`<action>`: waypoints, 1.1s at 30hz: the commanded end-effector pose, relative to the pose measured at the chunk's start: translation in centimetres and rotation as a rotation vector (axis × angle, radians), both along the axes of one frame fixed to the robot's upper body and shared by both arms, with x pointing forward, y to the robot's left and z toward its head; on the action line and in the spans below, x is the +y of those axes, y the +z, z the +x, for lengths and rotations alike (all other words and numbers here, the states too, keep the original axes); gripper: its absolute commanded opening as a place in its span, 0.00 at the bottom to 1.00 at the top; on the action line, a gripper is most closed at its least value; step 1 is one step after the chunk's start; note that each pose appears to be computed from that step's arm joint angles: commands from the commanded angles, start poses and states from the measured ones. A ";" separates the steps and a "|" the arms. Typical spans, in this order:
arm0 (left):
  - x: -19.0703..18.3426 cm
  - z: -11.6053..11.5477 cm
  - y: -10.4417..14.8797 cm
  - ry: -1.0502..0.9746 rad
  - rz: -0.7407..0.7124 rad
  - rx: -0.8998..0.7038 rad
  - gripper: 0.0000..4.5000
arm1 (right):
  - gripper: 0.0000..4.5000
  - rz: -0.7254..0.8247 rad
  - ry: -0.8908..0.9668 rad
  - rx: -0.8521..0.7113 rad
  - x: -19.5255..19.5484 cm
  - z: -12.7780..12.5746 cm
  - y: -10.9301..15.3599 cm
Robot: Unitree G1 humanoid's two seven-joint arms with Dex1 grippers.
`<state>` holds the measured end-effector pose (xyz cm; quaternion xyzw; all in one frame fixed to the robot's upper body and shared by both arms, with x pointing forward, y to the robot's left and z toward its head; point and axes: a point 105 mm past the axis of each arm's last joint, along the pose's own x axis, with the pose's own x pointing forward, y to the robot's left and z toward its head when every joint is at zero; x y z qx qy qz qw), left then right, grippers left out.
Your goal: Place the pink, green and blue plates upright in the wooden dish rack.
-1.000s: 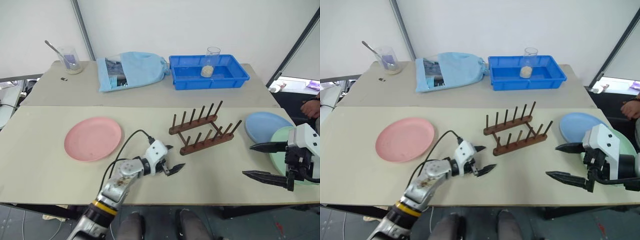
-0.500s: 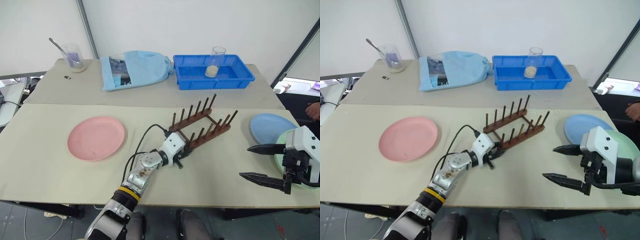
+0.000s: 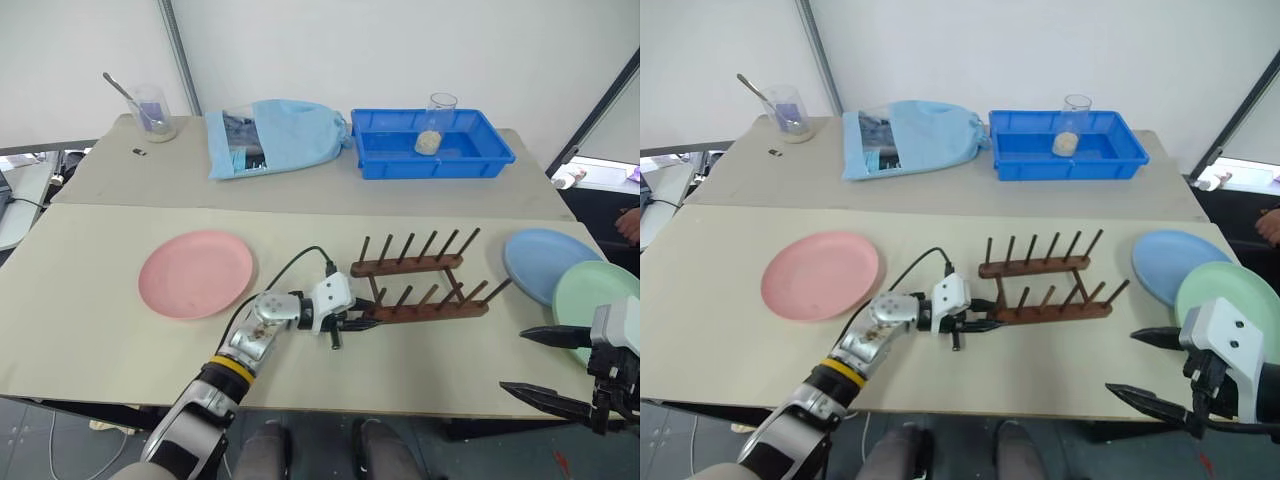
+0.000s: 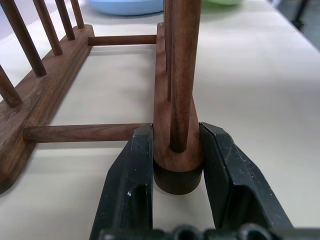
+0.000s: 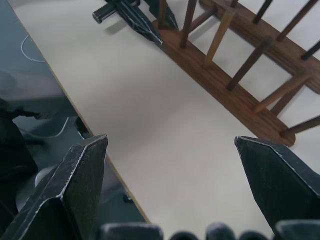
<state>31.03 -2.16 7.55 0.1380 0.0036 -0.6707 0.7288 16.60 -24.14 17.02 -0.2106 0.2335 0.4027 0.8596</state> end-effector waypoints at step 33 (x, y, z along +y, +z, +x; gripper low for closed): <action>-1.9 -2.4 -0.4 0.188 0.122 -0.063 0.00 | 0.04 -0.346 0.009 -0.084 -3.1 10.5 -7.3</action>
